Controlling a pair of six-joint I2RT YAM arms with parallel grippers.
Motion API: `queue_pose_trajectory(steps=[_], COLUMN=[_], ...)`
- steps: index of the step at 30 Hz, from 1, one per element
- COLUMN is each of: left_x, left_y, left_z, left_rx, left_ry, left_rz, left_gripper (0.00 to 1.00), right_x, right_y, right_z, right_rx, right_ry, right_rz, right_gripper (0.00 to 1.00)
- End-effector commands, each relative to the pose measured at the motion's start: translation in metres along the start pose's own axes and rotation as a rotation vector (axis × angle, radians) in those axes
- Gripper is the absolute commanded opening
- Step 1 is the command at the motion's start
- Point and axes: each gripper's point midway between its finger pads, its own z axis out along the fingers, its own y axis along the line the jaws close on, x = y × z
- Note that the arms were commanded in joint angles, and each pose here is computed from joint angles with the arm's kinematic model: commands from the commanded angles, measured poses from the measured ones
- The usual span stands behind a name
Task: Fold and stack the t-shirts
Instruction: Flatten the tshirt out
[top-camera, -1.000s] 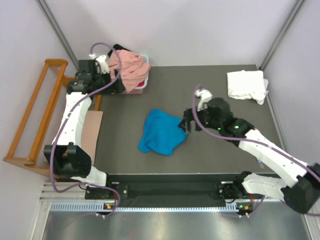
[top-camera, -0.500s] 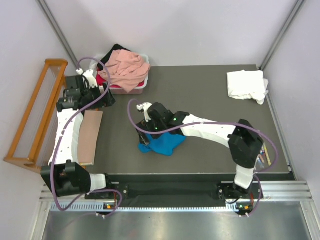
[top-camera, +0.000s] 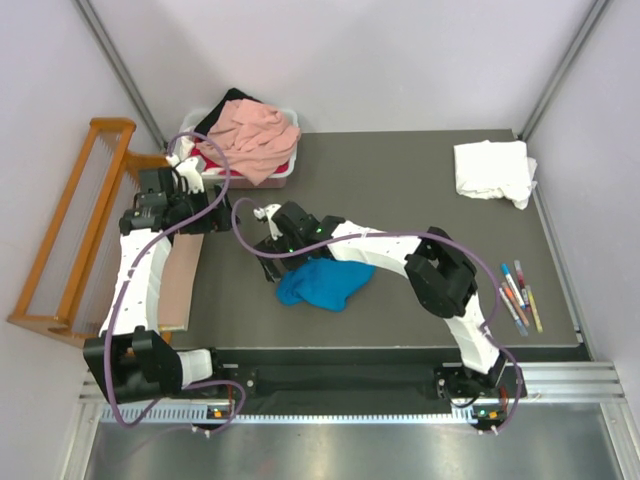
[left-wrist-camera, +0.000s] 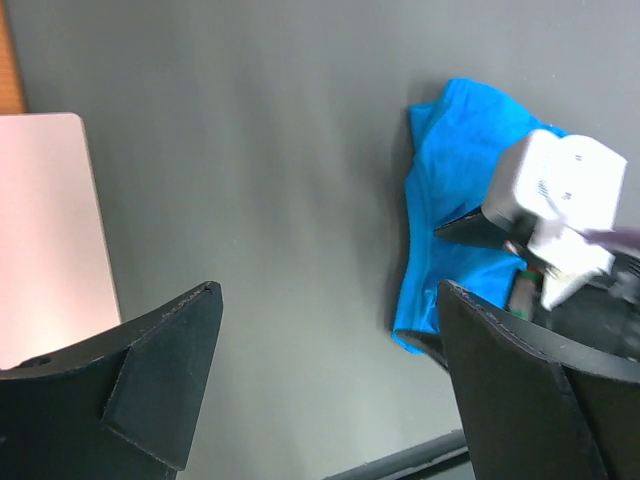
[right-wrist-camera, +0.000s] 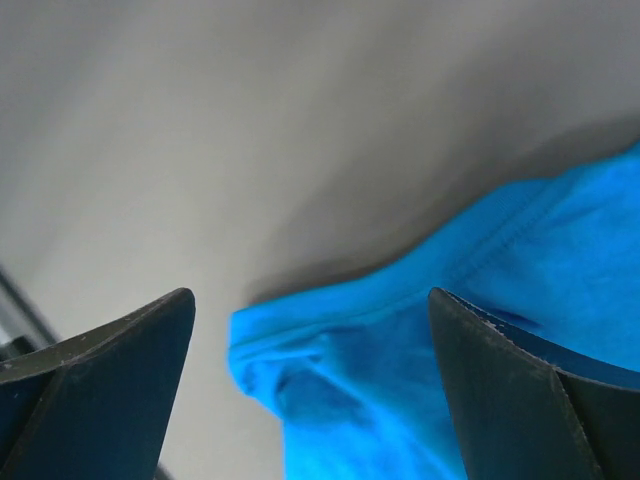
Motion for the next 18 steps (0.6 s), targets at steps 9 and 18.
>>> queue_pose_trajectory(steps=[9,18], left_x=[-0.032,-0.04], left_y=[0.003,0.004], left_z=[-0.02,-0.025], left_rx=[0.007,-0.008], left_ry=[-0.122,-0.148], left_rz=[0.031,0.051], left_gripper=[0.92,0.92], right_x=[0.019,0.04], right_y=[-0.068,-0.069], right_z=[0.001,0.014], right_rx=[0.104,0.095], right_ry=[0.004,0.065], right_rz=[0.115,0.127], right_gripper=[1.0,0.46])
